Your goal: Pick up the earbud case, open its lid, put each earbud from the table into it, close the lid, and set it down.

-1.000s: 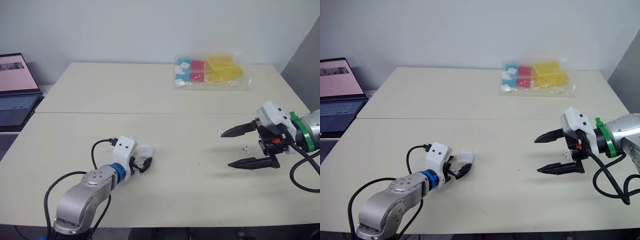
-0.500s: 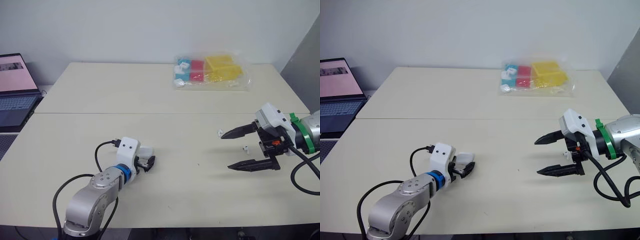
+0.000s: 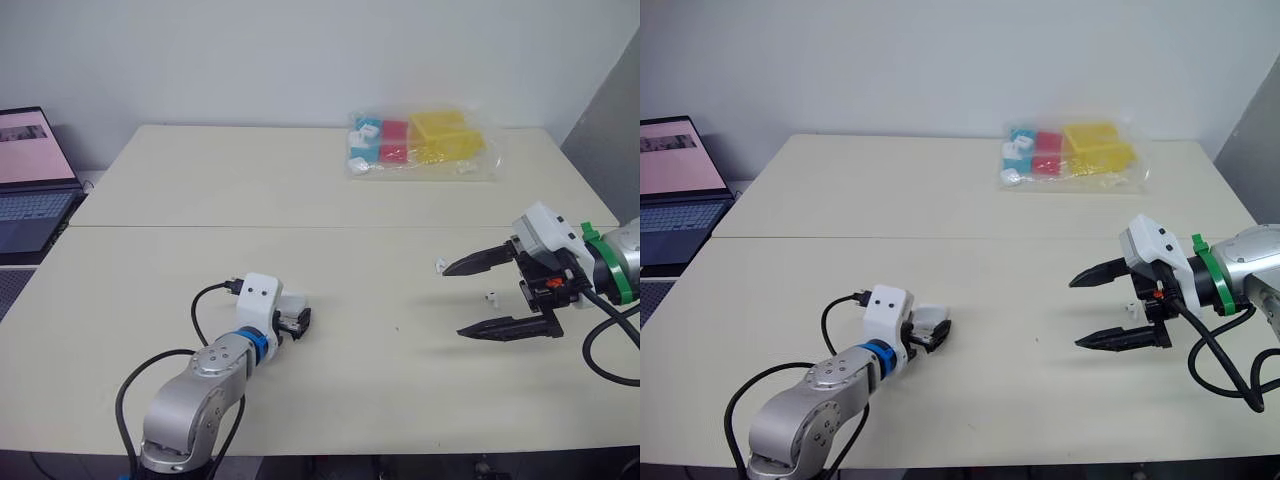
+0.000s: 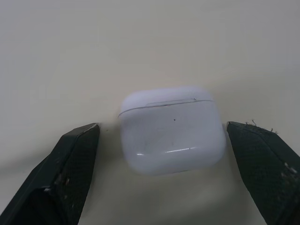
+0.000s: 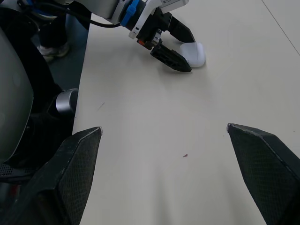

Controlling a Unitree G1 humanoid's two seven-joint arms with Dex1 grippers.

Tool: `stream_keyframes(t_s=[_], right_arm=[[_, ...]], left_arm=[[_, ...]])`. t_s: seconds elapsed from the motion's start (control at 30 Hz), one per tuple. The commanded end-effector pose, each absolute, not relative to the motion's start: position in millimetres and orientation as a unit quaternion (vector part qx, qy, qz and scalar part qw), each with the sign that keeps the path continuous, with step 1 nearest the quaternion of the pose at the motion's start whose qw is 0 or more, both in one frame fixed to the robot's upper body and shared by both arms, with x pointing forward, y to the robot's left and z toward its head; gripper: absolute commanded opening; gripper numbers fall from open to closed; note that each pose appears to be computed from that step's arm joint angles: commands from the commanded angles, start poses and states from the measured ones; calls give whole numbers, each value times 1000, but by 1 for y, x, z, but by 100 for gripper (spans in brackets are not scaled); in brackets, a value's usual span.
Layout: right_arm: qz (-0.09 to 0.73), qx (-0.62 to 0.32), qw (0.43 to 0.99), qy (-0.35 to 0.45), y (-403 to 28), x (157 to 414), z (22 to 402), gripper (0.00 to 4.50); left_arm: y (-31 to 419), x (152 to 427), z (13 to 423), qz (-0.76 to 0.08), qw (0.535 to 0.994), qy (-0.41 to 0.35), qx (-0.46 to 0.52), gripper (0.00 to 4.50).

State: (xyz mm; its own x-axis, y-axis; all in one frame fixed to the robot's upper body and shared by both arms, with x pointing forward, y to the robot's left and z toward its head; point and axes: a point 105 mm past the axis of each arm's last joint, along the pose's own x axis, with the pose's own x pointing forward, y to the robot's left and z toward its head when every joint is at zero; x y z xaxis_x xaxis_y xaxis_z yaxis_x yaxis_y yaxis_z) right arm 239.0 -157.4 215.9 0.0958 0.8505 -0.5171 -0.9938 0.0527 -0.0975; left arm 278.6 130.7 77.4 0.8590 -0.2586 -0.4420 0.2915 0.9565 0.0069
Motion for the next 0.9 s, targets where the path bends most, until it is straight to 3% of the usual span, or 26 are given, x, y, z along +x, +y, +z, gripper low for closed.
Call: stream_keyframes(t_s=[0.03,0.07,0.17,0.3,0.6,0.9], right_arm=[[653,-235,704,152,-157,238,223,448],[652,-235,704,152,-157,238,223,448],[651,-234,705,153,-158,239,222,450],[650,-235,706,152,-159,240,222,450],[649,-236,708,149,-161,241,223,450],[642,-231,717,145,-160,244,222,450]], left_arm=[[125,277,84,-147,965,213,40,450],[125,277,83,-146,965,214,41,450],[127,274,83,-140,965,216,49,395],[130,270,80,-134,964,222,59,281],[157,270,88,-144,966,195,93,275],[148,275,116,-392,899,73,182,275]])
